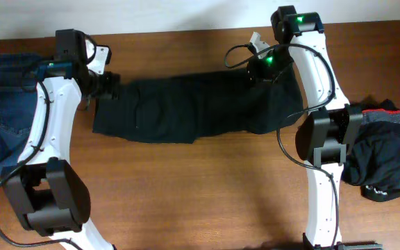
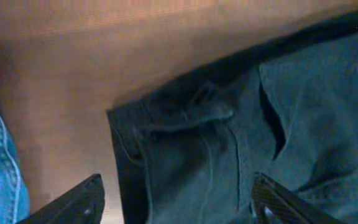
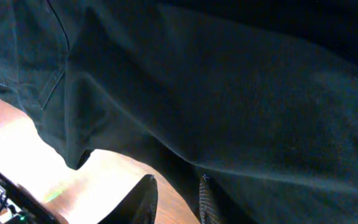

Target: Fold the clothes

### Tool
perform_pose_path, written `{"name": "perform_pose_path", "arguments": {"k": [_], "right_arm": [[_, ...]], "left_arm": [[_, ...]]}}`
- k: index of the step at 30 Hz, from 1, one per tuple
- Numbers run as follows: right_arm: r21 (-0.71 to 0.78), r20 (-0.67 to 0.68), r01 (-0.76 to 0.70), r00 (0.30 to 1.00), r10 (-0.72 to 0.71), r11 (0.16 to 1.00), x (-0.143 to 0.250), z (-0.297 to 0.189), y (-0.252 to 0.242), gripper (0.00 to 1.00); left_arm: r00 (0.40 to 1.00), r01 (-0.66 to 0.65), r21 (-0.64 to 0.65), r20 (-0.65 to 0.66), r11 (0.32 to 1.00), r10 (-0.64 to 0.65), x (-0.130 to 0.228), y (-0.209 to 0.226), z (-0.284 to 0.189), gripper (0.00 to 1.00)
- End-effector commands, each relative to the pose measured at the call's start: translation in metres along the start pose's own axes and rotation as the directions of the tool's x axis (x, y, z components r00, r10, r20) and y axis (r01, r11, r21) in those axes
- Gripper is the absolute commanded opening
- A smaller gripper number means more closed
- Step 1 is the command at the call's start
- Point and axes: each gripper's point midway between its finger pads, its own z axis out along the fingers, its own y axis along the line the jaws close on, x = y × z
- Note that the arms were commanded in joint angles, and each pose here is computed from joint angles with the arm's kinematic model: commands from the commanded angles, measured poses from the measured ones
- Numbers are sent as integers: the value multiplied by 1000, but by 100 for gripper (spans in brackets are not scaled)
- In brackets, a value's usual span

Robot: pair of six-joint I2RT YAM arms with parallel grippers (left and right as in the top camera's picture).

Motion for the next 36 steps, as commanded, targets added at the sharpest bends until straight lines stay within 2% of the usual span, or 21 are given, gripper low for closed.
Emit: {"name": "perform_pose_path", "arguments": {"k": [1,6,12,15,19,21,23,24,25,26,27,28,30,36], "right_arm": [[72,0,25,1000,-25,997,0,-3,-8,28],[325,28,-12,1000,3,946,-8,-14,-56,34],[446,115,-117,991,73,887,-19,-25,-81,42],[461,130,-148,987,99,875,-20,-21,-88,51],[479,128,-193,981,149,856,-15,-6,-101,55],[475,111,-198,980,165,857,-9,8,-106,55],[476,100,-200,980,173,856,-6,13,-109,49],[476,97,-200,980,175,856,-5,15,-109,29],[476,99,-200,980,173,856,-6,15,-109,22],[475,107,-205,979,175,856,-7,15,-109,11],[474,118,-217,976,182,853,-8,13,-109,5],[472,128,-223,975,183,853,-10,10,-110,4],[471,145,-228,973,180,852,-14,4,-108,4],[465,208,-228,967,145,855,-30,-24,-95,4]], "left_arm": [[998,-43,2,-34,999,43,6,1,22,76],[998,-39,62,-53,997,42,11,-8,43,76],[998,-59,71,-32,996,62,4,-17,45,76],[998,-61,70,-27,996,63,3,-17,45,76],[998,-63,70,-25,996,65,2,-18,45,76],[998,-63,70,-25,996,65,2,-18,45,76],[998,-63,70,-25,995,65,2,-18,45,76],[998,-64,70,-23,996,65,2,-18,45,72],[998,-65,70,-21,995,66,1,-18,46,67],[997,-68,70,-17,995,69,0,-20,46,48],[997,-69,70,-14,995,70,-1,-20,46,35],[997,-73,70,-7,995,74,-3,-22,46,14],[997,-82,71,3,994,82,-6,-25,46,1],[996,-87,66,28,994,86,-13,-25,44,1]]}}
